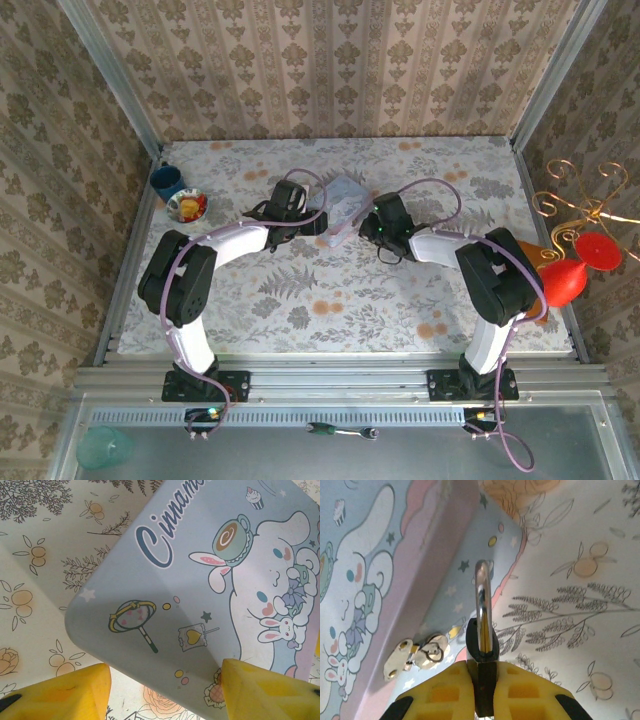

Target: Unlock the padlock with the key

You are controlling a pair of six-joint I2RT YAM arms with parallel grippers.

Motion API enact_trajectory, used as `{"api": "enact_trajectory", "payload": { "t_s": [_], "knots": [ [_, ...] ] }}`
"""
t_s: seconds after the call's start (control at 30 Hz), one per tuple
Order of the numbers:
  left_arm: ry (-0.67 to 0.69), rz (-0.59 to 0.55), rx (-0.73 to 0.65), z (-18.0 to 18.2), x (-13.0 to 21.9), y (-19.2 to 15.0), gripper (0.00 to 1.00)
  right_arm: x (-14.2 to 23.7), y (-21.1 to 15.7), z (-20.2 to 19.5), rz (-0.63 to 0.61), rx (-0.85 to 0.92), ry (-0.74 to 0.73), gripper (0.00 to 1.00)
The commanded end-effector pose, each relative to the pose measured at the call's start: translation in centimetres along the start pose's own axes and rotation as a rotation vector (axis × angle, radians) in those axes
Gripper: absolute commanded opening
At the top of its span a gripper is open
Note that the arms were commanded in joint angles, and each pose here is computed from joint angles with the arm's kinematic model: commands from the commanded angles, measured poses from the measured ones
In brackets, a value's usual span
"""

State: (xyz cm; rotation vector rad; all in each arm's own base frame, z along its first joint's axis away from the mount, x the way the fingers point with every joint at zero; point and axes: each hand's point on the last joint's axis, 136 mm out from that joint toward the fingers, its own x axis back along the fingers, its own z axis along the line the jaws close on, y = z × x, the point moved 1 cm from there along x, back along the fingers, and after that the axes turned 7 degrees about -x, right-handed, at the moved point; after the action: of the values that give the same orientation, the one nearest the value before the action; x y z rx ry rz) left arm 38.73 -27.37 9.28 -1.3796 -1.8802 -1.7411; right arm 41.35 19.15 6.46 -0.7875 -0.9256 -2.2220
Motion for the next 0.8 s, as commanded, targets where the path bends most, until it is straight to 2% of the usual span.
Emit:
{"api": "enact_trajectory", "payload": {
  "t_s": [0.0, 0.13, 0.3, 0.57, 0.77],
  "knots": [
    [0.092, 0.227, -0.002, 2.6, -0.4, -6.7, 0.60, -0.2, 0.4, -1.0, -0.003, 0.076, -0.061, 0.00],
    [0.090, 0.226, -0.003, 2.6, -0.3, -6.7, 0.60, -0.1, 1.0, 0.3, 0.003, 0.078, 0.018, 0.00],
    [0.080, 0.193, -0.005, 2.5, 0.1, -6.2, 0.60, 1.9, 1.2, 1.7, -0.008, 0.152, 0.035, 0.00],
    [0.060, 0.021, -0.033, 2.0, 3.2, -3.9, 0.64, 5.6, -2.3, 2.2, 0.042, 0.359, 0.010, 0.00],
    [0.114, -0.191, -0.063, 2.8, 6.9, -2.3, 0.74, 9.1, -6.0, 3.0, 0.098, 0.522, 0.013, 0.00]
  ]
}}
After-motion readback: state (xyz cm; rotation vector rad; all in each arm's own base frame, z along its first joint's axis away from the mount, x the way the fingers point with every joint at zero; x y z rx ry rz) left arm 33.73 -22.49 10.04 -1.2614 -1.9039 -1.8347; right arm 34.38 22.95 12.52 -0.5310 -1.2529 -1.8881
